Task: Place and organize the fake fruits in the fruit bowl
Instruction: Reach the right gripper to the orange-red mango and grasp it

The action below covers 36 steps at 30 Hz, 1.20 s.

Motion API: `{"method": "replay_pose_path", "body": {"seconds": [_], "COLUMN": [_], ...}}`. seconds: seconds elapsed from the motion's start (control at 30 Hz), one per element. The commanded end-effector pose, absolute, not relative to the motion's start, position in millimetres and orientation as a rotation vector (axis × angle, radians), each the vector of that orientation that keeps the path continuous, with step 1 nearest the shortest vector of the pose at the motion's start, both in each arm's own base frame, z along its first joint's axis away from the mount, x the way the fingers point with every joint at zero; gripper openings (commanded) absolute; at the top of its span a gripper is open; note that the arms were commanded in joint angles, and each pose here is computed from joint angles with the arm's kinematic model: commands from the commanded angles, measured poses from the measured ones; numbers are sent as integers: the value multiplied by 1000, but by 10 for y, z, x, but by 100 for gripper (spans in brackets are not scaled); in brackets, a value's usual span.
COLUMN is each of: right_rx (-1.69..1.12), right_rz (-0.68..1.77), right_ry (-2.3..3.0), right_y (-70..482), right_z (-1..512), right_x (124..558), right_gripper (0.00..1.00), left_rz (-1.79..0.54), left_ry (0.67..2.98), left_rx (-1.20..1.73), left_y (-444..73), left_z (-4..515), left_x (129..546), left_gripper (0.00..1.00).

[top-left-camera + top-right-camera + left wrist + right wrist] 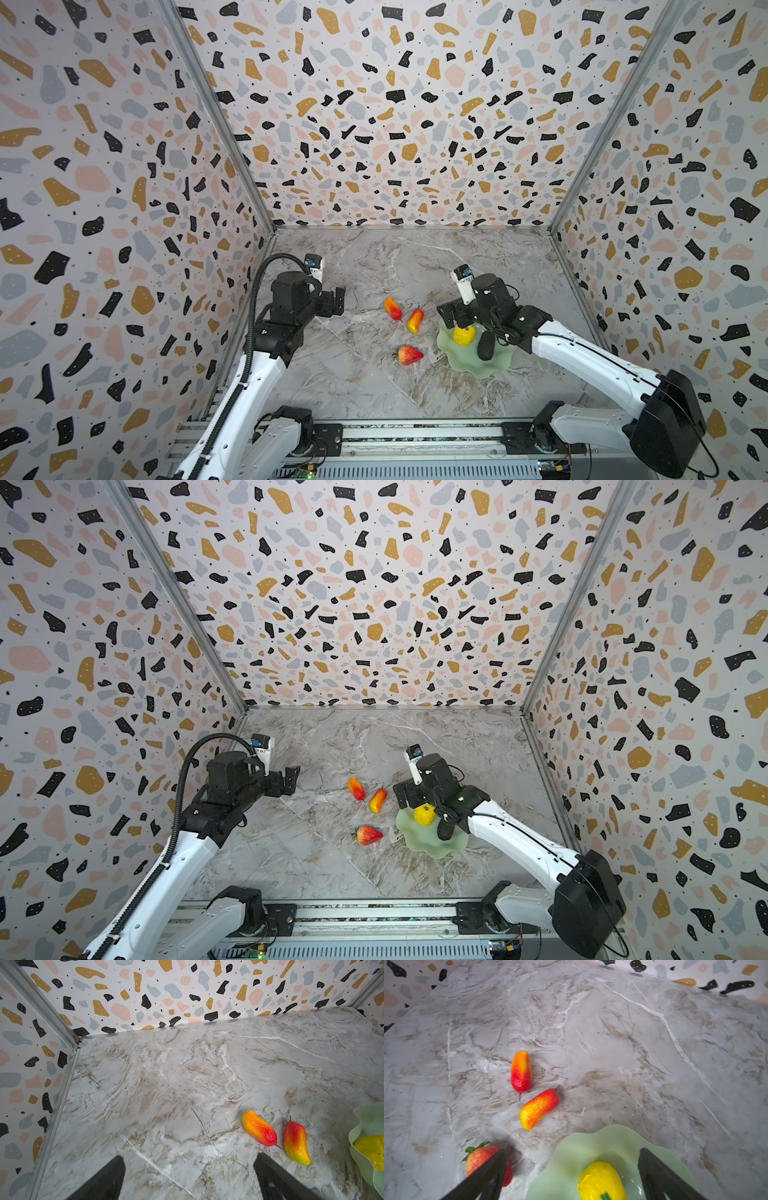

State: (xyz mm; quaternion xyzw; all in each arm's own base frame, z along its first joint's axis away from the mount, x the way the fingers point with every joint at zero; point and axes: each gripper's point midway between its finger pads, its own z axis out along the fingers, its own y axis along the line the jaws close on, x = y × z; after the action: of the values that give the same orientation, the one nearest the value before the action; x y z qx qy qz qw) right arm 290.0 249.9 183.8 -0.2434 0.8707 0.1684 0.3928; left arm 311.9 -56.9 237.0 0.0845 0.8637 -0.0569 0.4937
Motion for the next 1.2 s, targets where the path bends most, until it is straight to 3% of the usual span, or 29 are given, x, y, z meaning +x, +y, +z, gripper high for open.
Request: {"method": "replay_pose_path", "body": {"seconds": [0.0,0.47,0.63,0.87,1.0,1.17], "right_rx": [-726,-964,-937,-871,-788,-766], "right_rz": [440,588,560,554,547,530], "right_ry": [2236,2227,2293,2313,2328,2315], "right_y": [2801,4029,4147,4169,4105,4037], "right_z": [1742,1234,889,752,715,802], "right_x": [2865,3254,3395,3462,3483,3475], "right_gripper": [99,100,92,66,46,32], "left_rz": [-157,-163,-167,-184,-166,-163], "left_ry": [2062,2062,2055,2033,2019,2020], "left_rx": [210,212,216,224,212,211], "left_y": [-599,-608,-614,-636,-604,-600], "left_z": [2418,2414,2439,2490,2515,2521], "left_x": [3146,3138,3130,3100,3094,3088], "left_gripper": [100,100,100,100,100,100]}}
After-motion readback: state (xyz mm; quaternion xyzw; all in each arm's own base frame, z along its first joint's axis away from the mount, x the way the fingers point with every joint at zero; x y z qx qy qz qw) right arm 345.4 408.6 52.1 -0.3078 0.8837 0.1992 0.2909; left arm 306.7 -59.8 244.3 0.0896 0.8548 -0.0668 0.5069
